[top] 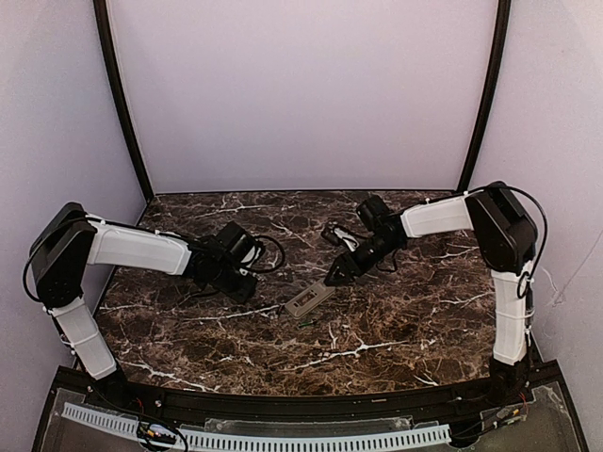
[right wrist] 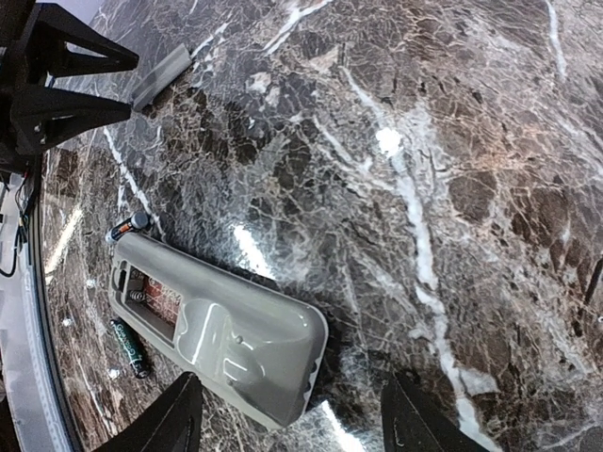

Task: Load the batteries into the remote control
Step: Place the battery cover at the center of the board, then adjust the battery at the center of the board.

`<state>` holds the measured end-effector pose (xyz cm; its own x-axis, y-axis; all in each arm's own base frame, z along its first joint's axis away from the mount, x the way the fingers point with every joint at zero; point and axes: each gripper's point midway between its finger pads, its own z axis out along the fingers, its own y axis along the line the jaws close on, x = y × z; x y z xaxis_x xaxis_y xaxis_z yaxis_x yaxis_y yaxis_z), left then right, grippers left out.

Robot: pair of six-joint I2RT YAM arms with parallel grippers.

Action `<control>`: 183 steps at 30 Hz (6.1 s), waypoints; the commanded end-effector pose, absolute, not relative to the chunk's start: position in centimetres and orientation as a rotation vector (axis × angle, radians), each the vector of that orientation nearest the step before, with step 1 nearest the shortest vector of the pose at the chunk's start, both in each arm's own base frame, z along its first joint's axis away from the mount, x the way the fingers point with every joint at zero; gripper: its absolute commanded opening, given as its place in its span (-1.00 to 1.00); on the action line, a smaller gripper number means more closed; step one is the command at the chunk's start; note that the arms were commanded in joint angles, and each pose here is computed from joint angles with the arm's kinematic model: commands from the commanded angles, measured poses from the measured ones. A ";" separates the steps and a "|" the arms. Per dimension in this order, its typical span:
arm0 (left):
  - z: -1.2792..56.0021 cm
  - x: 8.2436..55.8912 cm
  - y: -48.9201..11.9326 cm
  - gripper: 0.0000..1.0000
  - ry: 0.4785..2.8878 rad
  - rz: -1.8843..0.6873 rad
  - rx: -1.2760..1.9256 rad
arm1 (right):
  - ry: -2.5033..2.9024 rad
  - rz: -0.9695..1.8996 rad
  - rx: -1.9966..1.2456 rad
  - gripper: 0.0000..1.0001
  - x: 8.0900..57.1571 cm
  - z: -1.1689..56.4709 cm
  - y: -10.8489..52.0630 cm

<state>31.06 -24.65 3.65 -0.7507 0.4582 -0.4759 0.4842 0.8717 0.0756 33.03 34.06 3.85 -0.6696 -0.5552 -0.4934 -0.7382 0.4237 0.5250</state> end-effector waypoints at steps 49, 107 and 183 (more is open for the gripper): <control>3.4 24.7 -29.7 -0.91 2.563 -0.147 1.018 | 2.371 1.060 -1.034 0.23 34.5 9.1 31.8; 7.8 18.9 -23.6 0.24 2.535 -0.140 1.055 | 2.370 1.082 -1.036 0.20 34.0 8.7 31.5; 4.1 25.4 -27.7 -0.35 2.591 -0.179 0.926 | 2.387 1.122 -1.005 0.17 33.9 7.9 30.9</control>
<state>26.97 -29.06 2.22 -0.6904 0.5840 -0.4270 0.6241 0.7793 0.0567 34.06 30.71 7.31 -0.7073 -0.4777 -0.5211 -0.7069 0.4707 0.5280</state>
